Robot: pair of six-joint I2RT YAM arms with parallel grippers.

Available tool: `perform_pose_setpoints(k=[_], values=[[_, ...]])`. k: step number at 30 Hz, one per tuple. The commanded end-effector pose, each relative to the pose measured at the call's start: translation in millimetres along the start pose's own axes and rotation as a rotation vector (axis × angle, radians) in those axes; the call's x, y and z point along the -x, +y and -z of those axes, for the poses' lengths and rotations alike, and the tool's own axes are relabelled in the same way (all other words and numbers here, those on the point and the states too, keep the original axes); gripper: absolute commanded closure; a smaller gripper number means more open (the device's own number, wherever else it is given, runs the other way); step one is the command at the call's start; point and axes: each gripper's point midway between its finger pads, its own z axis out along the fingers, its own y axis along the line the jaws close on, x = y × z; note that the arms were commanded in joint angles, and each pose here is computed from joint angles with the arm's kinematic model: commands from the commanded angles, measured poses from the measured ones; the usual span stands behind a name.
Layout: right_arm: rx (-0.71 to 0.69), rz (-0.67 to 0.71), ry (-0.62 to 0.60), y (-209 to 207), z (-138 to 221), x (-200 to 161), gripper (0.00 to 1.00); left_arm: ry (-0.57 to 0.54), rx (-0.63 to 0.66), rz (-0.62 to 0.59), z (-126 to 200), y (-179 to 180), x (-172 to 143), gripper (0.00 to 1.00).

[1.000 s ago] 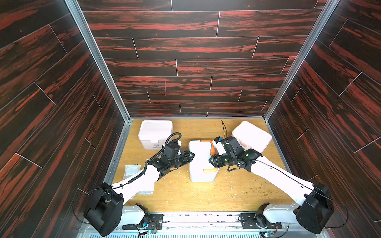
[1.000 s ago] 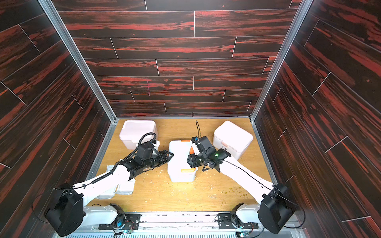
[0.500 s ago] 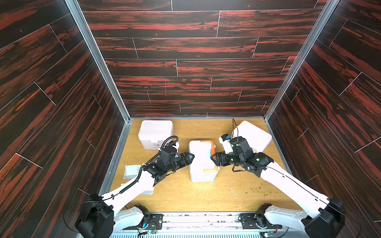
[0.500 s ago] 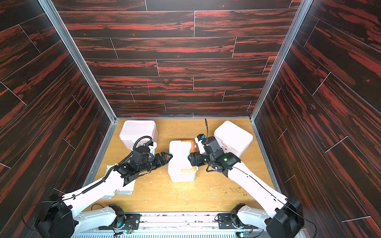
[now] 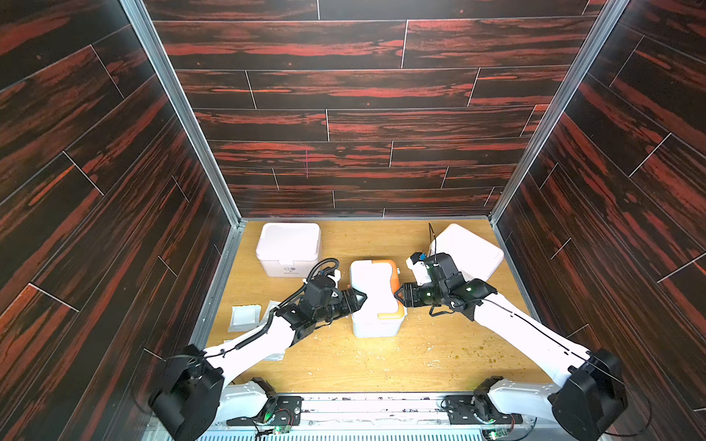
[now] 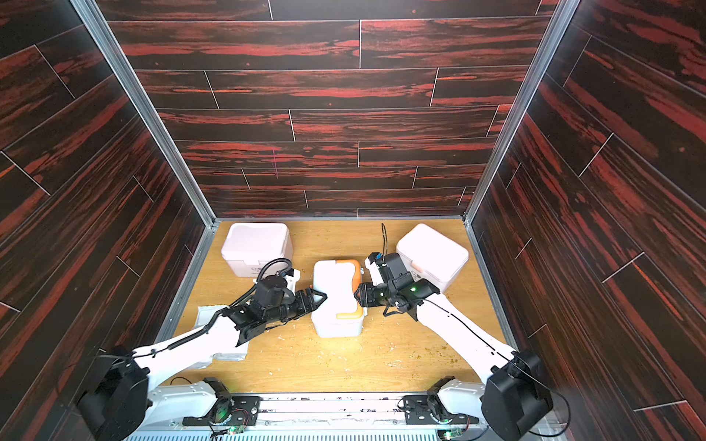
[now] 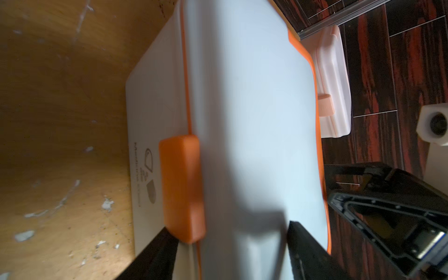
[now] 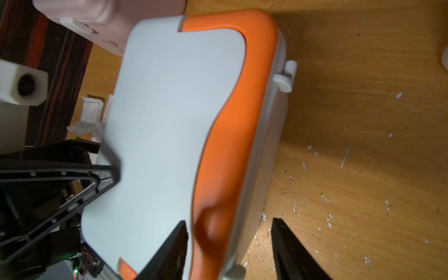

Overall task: Open first aid kits and take out gauze
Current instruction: Move the first aid kit to the center of the board.

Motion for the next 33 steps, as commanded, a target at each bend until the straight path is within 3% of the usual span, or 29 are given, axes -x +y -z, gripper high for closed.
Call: perform_pose_setpoints(k=[1,12,18,23,28,33], values=[[0.014,-0.034,0.009,-6.5,-11.5,5.9,0.50,0.004,-0.037,-0.001,-15.7,-11.9,6.1,0.32],[-0.142,-0.207,-0.109,-96.3,-12.6,55.3,0.48,0.006,-0.070,0.017,-75.1,-32.2,29.1,0.35],[-0.188,-0.265,-0.203,-124.3,18.1,83.0,0.30,0.024,-0.065,0.032,-115.7,-40.9,35.5,0.35],[-0.195,-0.270,-0.297,-119.6,55.6,96.8,0.17,0.031,-0.083,0.052,-142.0,-54.1,31.6,0.34],[-0.169,-0.251,-0.317,-106.7,74.0,86.6,0.16,0.002,-0.091,0.072,-155.8,-60.1,25.4,0.33],[-0.046,-0.238,-0.280,-80.5,77.1,54.8,0.17,-0.007,-0.123,0.099,-163.9,-63.2,20.5,0.32]])
